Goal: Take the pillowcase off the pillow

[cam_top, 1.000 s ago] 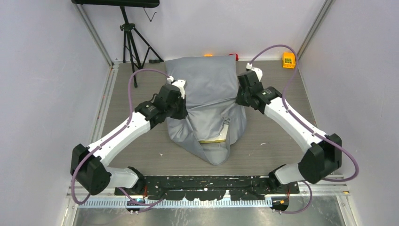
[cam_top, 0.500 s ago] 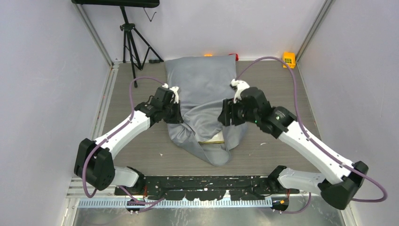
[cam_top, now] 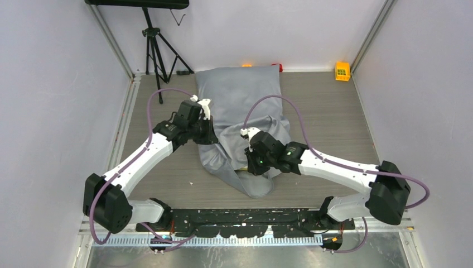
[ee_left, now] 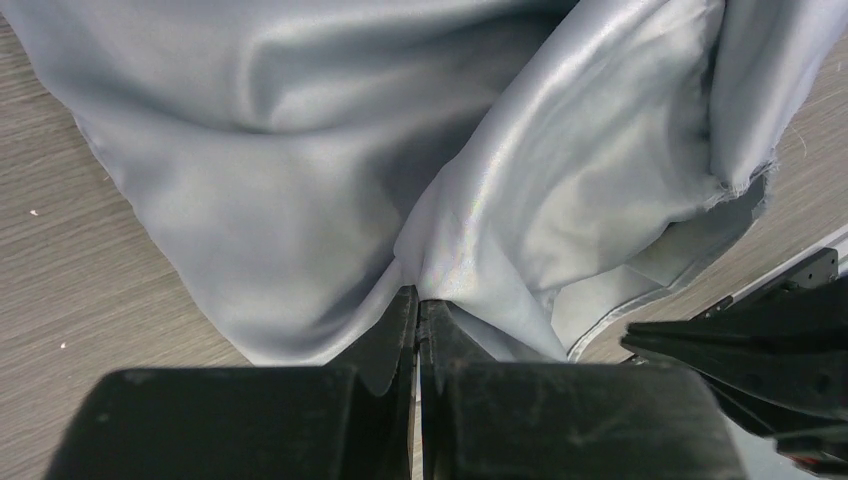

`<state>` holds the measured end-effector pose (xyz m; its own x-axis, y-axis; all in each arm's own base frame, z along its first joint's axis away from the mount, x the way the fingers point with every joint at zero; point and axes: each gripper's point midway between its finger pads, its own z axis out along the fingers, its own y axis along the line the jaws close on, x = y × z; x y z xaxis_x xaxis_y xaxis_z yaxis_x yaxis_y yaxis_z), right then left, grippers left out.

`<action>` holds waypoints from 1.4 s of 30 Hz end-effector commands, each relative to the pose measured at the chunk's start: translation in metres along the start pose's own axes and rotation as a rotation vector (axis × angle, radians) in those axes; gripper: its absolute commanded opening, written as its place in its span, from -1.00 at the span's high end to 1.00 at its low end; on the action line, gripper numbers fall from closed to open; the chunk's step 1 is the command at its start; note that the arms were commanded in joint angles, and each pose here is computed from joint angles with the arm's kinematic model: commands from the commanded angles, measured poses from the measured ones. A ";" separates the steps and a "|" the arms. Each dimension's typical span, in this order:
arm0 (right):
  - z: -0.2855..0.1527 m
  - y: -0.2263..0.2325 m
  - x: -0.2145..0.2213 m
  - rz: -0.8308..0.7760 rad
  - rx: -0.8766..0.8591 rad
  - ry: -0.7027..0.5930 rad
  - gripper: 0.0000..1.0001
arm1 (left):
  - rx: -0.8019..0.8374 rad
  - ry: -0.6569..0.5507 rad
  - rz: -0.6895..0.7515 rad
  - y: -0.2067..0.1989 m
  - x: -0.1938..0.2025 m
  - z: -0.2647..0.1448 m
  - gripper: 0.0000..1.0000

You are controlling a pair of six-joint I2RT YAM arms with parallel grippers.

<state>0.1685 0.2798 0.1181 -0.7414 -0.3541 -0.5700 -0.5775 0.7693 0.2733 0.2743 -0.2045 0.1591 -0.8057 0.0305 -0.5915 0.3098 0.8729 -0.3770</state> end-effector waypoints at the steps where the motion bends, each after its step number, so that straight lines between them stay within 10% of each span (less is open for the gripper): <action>1: 0.021 0.013 -0.038 -0.007 0.009 -0.179 0.77 | 0.041 -0.051 0.020 -0.012 -0.015 -0.019 1.00; 13: 0.079 0.037 -0.107 0.031 0.018 -0.432 0.59 | 0.080 -0.068 0.021 -0.025 -0.025 -0.040 1.00; 18: 0.070 -0.034 -0.147 0.130 0.398 -0.522 0.34 | 0.050 -0.068 0.027 -0.019 -0.021 -0.045 1.00; 29: 0.064 -0.116 -0.154 0.327 0.405 -0.447 0.06 | -0.091 -0.080 0.090 0.006 -0.022 -0.058 1.00; 33: 0.062 -0.132 -0.134 0.346 0.457 -0.365 -0.56 | -0.126 -0.078 0.099 0.013 -0.024 -0.055 1.00; 42: 0.021 -0.128 -0.117 0.327 0.435 -0.317 -0.64 | -0.005 0.009 0.131 -0.006 -0.009 -0.042 -0.49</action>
<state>0.3549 0.2461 0.0996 -0.6954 0.0540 -0.7166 -0.0635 0.9887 0.1361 0.2624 -0.1720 0.1823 -0.7846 0.1206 -0.6082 0.3244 0.9157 -0.2369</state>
